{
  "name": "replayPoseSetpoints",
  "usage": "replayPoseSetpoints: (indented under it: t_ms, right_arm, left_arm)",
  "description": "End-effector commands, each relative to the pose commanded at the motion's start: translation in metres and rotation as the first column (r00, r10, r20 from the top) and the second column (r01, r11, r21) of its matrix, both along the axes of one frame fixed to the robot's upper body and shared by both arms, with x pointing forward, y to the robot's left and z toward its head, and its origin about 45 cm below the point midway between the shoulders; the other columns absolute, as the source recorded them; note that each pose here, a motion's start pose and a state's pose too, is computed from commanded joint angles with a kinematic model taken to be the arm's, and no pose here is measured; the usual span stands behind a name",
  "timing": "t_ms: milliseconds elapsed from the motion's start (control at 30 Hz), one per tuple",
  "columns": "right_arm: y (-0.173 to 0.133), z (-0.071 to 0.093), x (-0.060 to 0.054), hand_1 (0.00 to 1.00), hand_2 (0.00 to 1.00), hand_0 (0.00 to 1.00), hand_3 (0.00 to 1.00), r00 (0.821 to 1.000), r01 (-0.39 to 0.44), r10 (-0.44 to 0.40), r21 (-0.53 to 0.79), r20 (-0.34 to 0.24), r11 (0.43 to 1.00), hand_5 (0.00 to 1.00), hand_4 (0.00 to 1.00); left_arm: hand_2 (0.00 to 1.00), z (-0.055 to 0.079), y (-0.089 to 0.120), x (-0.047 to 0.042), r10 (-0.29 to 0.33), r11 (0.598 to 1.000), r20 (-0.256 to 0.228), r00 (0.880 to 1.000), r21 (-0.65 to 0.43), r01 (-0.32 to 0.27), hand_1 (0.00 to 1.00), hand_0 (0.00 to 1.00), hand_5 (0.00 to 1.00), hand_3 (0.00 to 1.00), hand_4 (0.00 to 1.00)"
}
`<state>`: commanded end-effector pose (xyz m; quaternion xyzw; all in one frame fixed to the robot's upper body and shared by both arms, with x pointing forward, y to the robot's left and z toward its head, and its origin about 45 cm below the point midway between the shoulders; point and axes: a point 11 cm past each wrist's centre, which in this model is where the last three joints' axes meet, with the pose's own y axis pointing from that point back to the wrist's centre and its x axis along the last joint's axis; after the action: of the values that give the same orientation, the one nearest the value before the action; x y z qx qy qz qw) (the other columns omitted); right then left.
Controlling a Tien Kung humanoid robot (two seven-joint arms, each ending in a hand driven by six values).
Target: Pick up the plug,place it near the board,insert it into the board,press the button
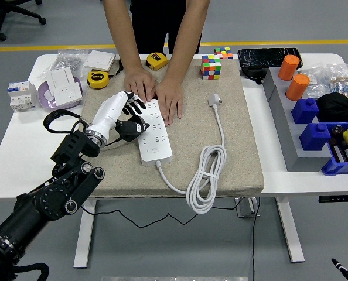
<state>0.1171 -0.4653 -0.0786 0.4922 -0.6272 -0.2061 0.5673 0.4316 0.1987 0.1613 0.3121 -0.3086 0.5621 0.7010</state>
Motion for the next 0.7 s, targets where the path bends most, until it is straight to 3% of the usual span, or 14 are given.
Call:
replayPoseSetpoints:
  t_ms: [333,700]
  right_arm:
    - [-0.001,0.000,-0.001,0.902,0.861,0.954,0.877,1.000,0.004,-0.004,-0.001,-0.002,1.000,0.998,0.998]
    - [0.002,0.000,0.001,0.902,0.861,0.954,0.877,1.000,0.004,-0.004,0.005,0.004,1.000,0.998,0.998]
  left_arm:
    - [0.416,-0.003,0.005,0.0014,0.009,1.000,-0.005,1.000,0.022,-0.009,0.434,0.429,0.002,0.473,0.721]
    - [0.415,0.016,0.006,-0.0013,0.028,0.995,0.047,0.999,-0.096,-0.023,0.438,0.430,0.002,0.474,0.724]
